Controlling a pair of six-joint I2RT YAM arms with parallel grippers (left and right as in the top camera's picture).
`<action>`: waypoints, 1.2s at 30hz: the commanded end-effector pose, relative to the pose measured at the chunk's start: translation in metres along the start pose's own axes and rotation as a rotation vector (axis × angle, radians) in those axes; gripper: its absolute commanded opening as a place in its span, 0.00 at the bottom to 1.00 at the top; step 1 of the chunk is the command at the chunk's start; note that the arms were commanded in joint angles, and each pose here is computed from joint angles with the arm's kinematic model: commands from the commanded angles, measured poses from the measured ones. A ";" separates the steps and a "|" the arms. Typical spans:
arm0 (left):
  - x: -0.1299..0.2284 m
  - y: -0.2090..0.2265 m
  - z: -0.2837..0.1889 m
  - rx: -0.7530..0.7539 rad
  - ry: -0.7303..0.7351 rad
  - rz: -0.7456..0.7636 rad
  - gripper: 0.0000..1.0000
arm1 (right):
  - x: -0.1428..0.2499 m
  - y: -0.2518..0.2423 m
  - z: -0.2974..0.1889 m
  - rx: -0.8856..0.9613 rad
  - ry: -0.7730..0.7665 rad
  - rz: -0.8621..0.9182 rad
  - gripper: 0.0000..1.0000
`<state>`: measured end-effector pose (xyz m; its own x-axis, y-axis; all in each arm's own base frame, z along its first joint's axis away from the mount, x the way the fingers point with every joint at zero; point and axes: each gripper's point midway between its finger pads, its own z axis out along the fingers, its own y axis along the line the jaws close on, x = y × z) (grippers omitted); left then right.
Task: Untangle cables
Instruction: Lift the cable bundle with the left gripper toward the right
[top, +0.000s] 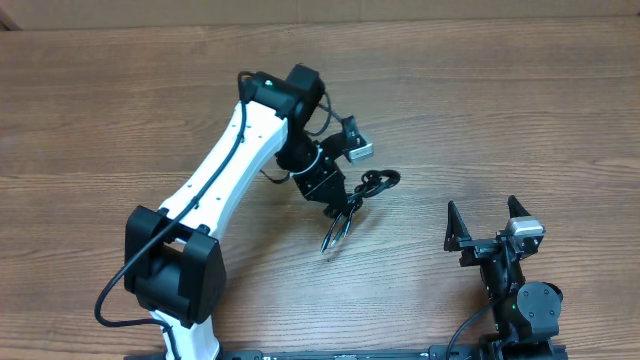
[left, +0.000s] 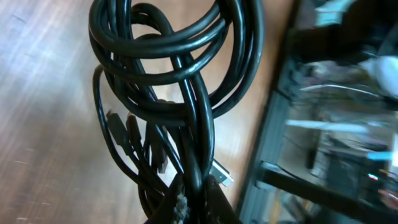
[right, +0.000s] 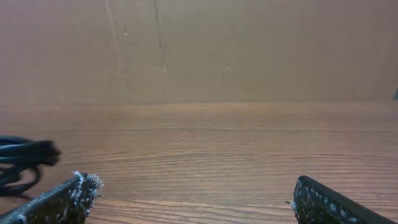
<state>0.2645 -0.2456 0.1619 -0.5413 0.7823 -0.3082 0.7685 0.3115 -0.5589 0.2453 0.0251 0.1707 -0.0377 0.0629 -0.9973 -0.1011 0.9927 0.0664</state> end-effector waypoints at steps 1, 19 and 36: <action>-0.009 -0.036 -0.022 0.112 -0.108 0.171 0.04 | 0.001 -0.002 0.000 0.012 -0.008 -0.005 1.00; -0.002 -0.060 -0.042 0.231 -0.182 0.181 0.04 | 0.000 0.000 0.000 0.000 -0.010 0.018 1.00; -0.026 -0.054 -0.097 0.288 -0.533 0.247 0.04 | -0.057 0.054 -0.054 -0.261 0.180 0.386 1.00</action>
<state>0.2701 -0.2169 0.2353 -0.5932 0.5430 -0.5943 0.7385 0.0730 -0.6703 0.2082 0.0591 0.1868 -0.3194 0.3486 -0.8812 -0.2049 0.8825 0.4234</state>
